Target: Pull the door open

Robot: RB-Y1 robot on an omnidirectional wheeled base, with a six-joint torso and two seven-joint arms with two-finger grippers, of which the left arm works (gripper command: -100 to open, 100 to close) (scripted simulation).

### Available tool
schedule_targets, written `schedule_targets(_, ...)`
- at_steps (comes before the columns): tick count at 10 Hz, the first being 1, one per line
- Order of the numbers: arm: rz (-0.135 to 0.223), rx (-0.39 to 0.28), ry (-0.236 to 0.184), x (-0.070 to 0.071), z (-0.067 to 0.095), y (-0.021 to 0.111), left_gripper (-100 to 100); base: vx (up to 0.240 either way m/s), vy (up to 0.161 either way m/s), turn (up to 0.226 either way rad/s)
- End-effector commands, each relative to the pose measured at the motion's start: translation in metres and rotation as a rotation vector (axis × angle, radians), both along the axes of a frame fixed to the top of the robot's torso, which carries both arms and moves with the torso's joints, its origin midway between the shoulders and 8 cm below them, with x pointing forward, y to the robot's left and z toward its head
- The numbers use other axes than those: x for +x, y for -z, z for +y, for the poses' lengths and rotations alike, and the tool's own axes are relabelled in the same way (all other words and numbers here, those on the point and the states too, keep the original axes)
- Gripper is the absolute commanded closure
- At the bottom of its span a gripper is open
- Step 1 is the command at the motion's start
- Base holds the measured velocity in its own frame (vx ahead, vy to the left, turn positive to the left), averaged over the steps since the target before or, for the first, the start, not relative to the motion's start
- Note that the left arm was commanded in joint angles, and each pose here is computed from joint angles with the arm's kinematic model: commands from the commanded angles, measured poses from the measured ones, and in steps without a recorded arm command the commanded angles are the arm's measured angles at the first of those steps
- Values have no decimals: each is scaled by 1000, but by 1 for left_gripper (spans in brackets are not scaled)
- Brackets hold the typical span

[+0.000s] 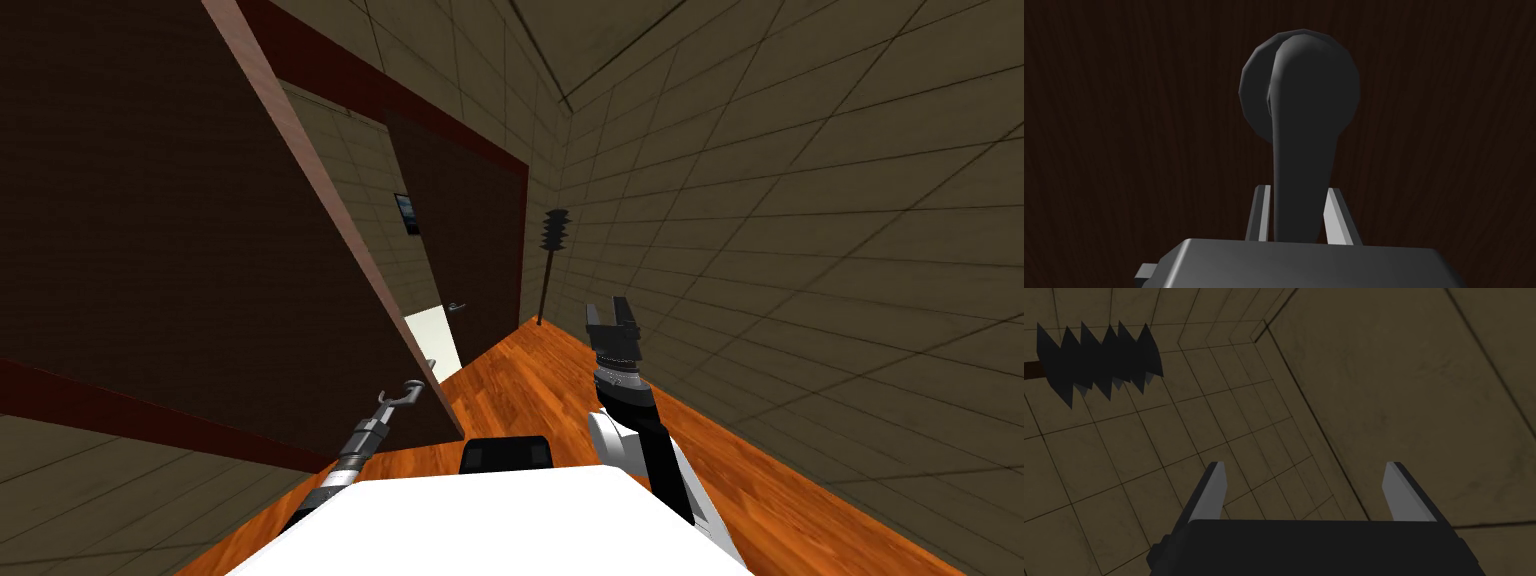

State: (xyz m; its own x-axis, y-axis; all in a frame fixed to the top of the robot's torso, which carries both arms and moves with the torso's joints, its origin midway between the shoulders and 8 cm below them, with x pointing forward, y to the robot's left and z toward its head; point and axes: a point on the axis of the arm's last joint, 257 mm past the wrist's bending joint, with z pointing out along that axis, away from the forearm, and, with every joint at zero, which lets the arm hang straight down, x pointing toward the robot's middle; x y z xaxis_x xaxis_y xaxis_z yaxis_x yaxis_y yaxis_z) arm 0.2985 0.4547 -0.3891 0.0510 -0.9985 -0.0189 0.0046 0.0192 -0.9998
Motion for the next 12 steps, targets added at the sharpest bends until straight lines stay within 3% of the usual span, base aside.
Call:
schedule_targets(1,2,-8,9,10,-13,3,100,-222,83,-141)
schedule_targets(2,2,-9,7,16,-16,3,100,-208,74,-143)
schedule_targets(4,2,-9,7,16,-16,3,100,-92,3,-19)
schedule_targets(5,1,-10,4,29,-21,3,100,-146,14,-139)
schedule_targets(6,1,-10,4,29,-21,3,100,-151,40,-123)
schedule_targets(12,3,-16,1,65,-39,3,100,-193,68,-131)
